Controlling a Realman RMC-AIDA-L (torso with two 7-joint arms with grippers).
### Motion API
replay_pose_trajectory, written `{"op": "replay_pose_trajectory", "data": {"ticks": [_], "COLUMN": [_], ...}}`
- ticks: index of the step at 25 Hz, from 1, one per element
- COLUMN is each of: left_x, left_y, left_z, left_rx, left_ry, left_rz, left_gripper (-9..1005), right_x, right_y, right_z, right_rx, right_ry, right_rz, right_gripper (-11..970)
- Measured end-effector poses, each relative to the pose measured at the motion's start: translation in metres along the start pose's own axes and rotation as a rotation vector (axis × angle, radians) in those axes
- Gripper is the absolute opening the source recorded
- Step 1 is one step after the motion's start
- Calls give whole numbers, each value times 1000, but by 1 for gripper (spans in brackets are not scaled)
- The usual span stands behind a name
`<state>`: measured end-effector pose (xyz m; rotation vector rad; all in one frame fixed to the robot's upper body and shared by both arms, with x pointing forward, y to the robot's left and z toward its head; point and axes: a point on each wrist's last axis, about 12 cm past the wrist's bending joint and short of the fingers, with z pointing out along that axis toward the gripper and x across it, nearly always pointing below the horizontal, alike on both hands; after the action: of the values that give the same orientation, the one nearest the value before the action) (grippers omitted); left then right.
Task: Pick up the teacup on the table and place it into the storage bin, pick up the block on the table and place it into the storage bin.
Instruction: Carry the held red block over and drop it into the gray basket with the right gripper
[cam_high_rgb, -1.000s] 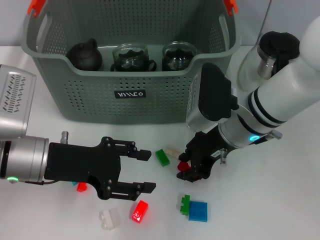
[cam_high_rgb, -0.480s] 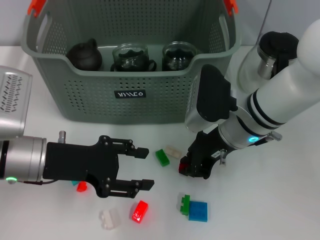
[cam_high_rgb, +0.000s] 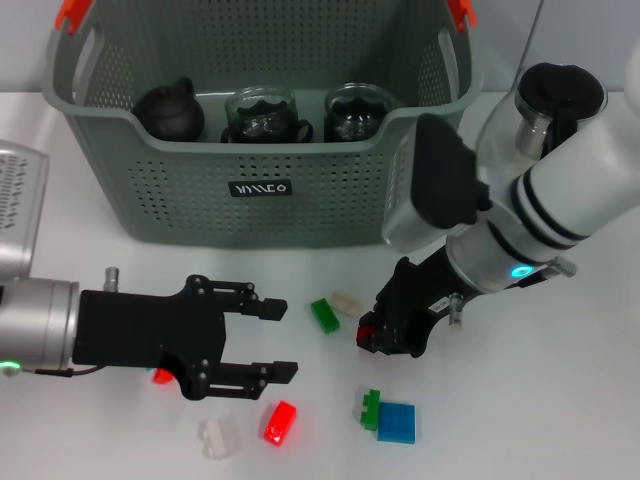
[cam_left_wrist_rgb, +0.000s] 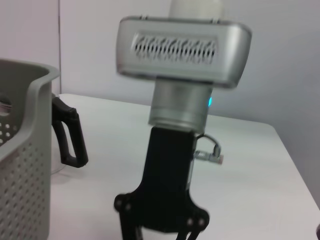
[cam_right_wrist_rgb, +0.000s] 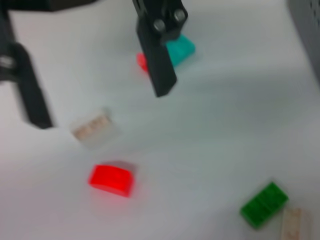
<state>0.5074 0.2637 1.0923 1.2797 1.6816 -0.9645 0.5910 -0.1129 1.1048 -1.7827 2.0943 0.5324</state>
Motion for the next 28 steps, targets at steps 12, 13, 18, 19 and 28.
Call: {"op": "replay_pose_trajectory", "data": {"ticks": [12, 13, 18, 19, 28], "left_x": [11, 11, 12, 12, 8], "left_y": [-8, -9, -9, -9, -7], "left_z": [-15, -14, -13, -13, -11], "left_rx": [-41, -40, -39, -40, -35], "left_ry": [-39, -40, -45, -47, -51], "left_rz": [-22, -22, -20, -20, -7], "left_gripper": [674, 674, 674, 674, 674], "right_x": [-39, -45, -74, -80, -94], "right_y": [17, 19, 18, 14, -71], "right_z": [-118, -133, -189, -199, -201], "right_rx": [-75, -62, -22, 2, 337], "right_ry": [-246, -288, -491, -533, -496], "right_rz": [-37, -49, -91, -74, 199], "right_gripper": [201, 200, 200, 200, 200]}}
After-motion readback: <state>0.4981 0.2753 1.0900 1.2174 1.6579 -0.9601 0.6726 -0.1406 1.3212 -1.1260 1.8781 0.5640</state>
